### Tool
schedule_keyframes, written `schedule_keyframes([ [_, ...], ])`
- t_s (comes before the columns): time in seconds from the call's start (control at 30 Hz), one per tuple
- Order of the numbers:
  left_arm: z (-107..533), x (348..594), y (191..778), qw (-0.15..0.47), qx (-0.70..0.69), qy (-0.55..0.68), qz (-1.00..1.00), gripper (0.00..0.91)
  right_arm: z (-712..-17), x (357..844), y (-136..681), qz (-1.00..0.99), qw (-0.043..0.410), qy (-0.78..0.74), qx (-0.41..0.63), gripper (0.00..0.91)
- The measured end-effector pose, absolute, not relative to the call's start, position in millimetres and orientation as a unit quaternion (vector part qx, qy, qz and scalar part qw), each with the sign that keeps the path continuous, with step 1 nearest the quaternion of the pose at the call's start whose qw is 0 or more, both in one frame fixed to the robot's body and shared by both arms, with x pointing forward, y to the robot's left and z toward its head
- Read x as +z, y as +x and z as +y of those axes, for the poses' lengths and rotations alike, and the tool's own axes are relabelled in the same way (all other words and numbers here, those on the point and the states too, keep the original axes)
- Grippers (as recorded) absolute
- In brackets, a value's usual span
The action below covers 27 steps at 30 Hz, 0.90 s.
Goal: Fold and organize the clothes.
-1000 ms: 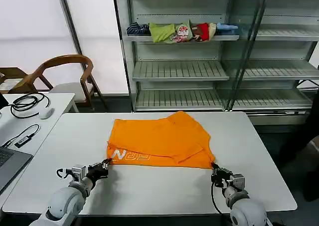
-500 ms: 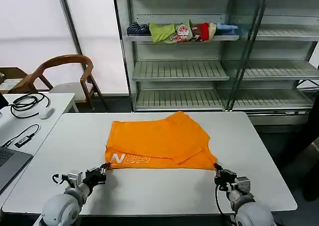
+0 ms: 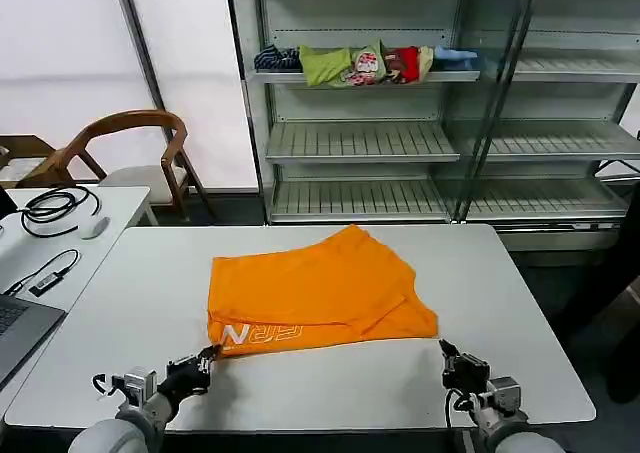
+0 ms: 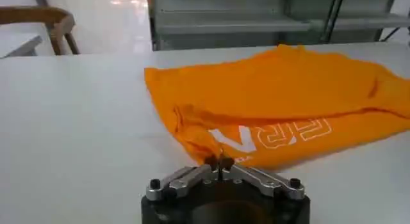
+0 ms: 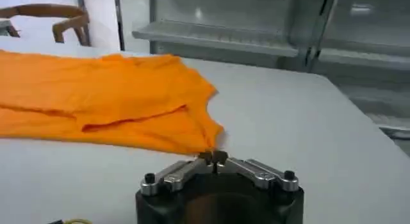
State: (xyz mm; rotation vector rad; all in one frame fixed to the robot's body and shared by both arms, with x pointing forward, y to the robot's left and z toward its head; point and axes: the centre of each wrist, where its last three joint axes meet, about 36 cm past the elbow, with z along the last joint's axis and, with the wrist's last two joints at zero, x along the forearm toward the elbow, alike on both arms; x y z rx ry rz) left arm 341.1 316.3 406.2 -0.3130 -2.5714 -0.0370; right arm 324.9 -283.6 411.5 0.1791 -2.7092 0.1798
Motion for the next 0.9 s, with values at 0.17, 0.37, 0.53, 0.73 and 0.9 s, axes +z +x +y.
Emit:
schedule_keyframes([
  [0.17, 320, 407, 344, 0.27, -0.017, -0.118, -0.955, 0.02, -285, 413, 333, -0.975, 0.206, 0.058, 0.058, 0.907],
  [0.37, 321, 406, 350, 0.268, -0.017, -0.121, -0.956, 0.02, -282, 412, 349, -0.975, 0.21, 0.058, 0.043, 0.907],
  [0.53, 323, 405, 353, 0.267, -0.018, -0.119, -0.956, 0.02, -278, 411, 360, -0.975, 0.211, 0.062, 0.036, 0.907],
  [0.73, 327, 406, 357, 0.264, -0.02, -0.117, -0.957, 0.02, -276, 413, 365, -0.975, 0.21, 0.065, 0.033, 0.907],
  [0.9, 329, 407, 362, 0.262, -0.021, -0.116, -0.958, 0.02, -275, 411, 366, -0.975, 0.212, 0.065, 0.032, 0.907],
])
